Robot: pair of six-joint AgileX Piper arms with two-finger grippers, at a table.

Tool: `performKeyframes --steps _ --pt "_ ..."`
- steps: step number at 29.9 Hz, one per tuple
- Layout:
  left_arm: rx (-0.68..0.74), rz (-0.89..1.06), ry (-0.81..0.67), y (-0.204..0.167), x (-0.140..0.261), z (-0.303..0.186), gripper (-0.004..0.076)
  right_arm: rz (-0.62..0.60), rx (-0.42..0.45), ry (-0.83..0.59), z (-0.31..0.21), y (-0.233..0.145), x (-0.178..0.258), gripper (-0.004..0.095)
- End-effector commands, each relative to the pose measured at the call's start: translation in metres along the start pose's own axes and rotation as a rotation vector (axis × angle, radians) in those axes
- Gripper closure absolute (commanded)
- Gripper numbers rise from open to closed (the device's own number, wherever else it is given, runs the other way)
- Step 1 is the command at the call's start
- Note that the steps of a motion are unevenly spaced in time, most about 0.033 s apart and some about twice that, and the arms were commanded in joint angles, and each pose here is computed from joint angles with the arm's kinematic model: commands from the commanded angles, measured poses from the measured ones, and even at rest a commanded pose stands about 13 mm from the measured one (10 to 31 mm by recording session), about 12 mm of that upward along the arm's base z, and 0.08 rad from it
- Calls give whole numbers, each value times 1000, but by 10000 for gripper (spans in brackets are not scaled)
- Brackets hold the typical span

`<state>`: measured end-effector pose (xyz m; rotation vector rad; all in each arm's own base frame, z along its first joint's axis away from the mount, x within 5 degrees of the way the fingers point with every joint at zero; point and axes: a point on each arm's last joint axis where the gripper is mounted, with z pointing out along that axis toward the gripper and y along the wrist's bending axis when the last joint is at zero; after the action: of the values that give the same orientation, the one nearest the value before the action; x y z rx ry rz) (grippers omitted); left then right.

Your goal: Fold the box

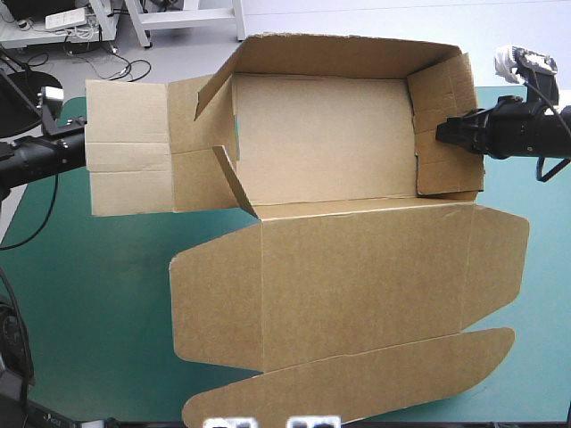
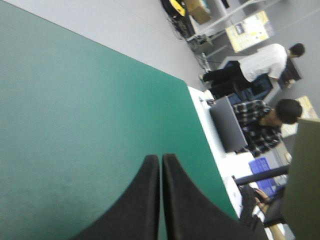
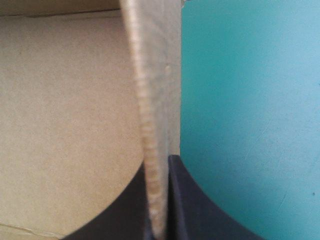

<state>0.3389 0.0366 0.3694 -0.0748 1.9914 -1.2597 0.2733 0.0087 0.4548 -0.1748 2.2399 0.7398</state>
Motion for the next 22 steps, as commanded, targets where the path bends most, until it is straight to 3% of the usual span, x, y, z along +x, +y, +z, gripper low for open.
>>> performKeyframes --steps 1,16,22 --pt "213 64 28 -58 7 7 723 -19 -29 -159 -18 16 -13 926" --pt "343 196 75 -126 35 11 724 7 -25 -164 15 4 -23 919" --pt "354 227 73 -138 39 5 724 -37 34 -127 36 8 -21 918"
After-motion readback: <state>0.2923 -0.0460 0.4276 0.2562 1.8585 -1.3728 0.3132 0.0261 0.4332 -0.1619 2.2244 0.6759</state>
